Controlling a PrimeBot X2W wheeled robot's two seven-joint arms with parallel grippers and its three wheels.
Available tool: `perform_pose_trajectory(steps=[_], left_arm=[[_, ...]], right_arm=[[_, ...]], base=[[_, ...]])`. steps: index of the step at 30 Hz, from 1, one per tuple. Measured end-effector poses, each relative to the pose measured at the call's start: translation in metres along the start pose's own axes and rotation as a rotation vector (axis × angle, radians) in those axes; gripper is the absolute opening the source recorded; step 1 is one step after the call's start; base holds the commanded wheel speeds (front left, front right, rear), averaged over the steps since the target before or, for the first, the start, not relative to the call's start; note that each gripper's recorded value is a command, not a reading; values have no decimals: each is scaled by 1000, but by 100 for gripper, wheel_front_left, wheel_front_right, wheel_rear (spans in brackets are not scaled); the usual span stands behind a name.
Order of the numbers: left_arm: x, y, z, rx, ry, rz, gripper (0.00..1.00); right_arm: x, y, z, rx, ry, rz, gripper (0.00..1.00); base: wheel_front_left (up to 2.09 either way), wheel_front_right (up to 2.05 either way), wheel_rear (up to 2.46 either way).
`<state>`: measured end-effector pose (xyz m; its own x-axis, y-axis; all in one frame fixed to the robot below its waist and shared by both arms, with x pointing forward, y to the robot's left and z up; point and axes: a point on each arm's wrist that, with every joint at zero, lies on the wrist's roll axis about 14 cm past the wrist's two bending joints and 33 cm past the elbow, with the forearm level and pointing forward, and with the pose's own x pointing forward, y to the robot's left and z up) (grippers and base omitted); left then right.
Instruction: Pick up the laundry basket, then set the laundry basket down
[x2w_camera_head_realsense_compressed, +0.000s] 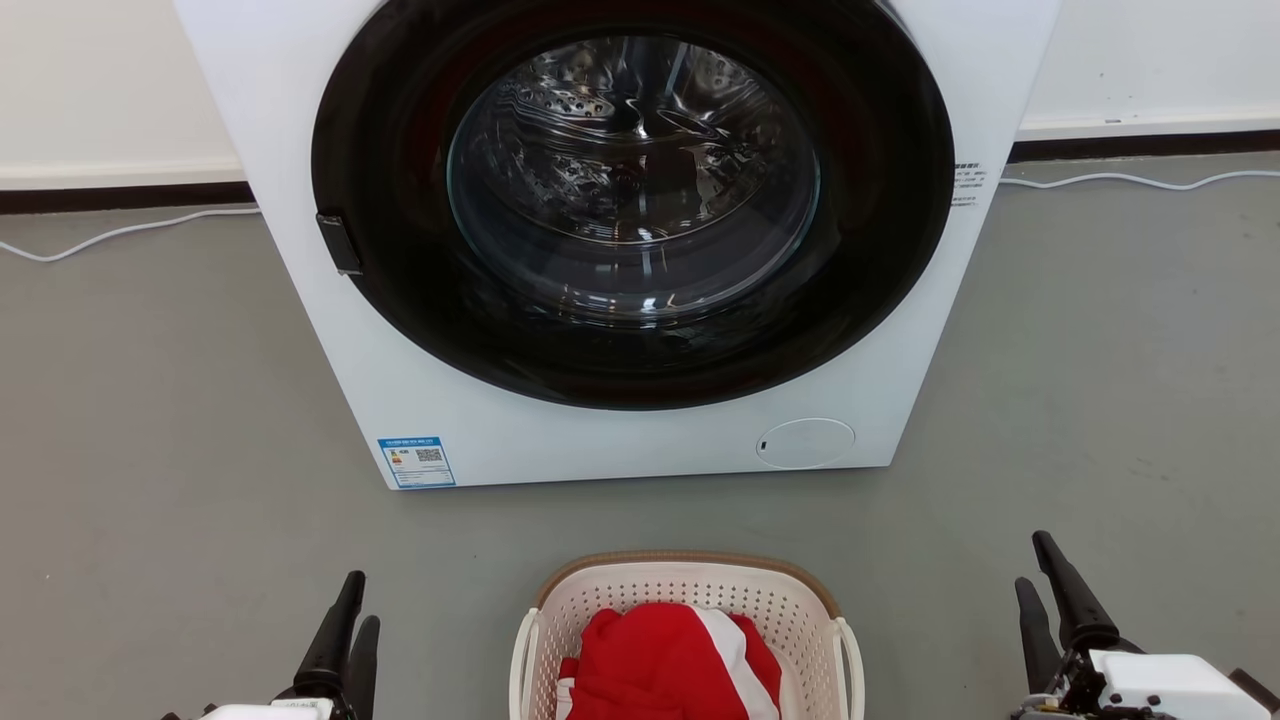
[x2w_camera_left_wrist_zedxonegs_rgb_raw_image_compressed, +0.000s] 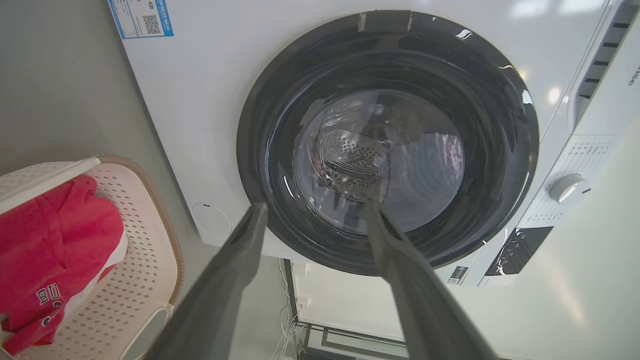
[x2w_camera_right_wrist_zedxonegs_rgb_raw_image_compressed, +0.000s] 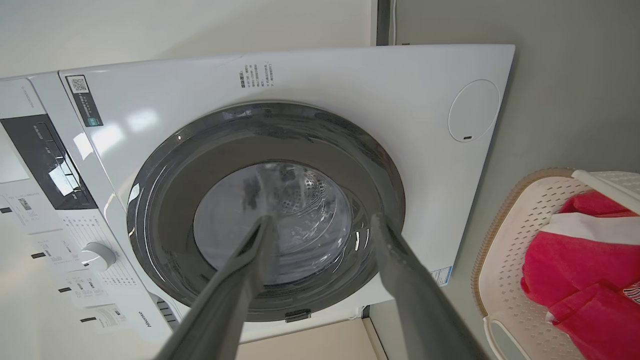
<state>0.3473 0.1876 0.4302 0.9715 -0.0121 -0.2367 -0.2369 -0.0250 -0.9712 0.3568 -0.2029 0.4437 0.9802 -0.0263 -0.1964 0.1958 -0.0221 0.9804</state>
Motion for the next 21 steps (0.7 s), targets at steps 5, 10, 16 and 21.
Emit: perform_pose_trajectory(steps=[5, 10, 16, 21], left_arm=[[1, -3, -1, 3, -5, -11, 100], [2, -7, -2, 9, -11, -20, 100], [3, -10, -3, 45, -16, -30, 100], [4, -15, -4, 85, -17, -43, 100]], right_arm=[[1, 4, -2, -5, 0, 11, 100], [2, 7, -4, -26, -1, 20, 100], [2, 12, -3, -60, -12, 34, 100], [3, 16, -3, -108, -15, 45, 100]], base=[[0, 0, 0], [0, 0, 0], [0, 0, 0], [0, 0, 0]])
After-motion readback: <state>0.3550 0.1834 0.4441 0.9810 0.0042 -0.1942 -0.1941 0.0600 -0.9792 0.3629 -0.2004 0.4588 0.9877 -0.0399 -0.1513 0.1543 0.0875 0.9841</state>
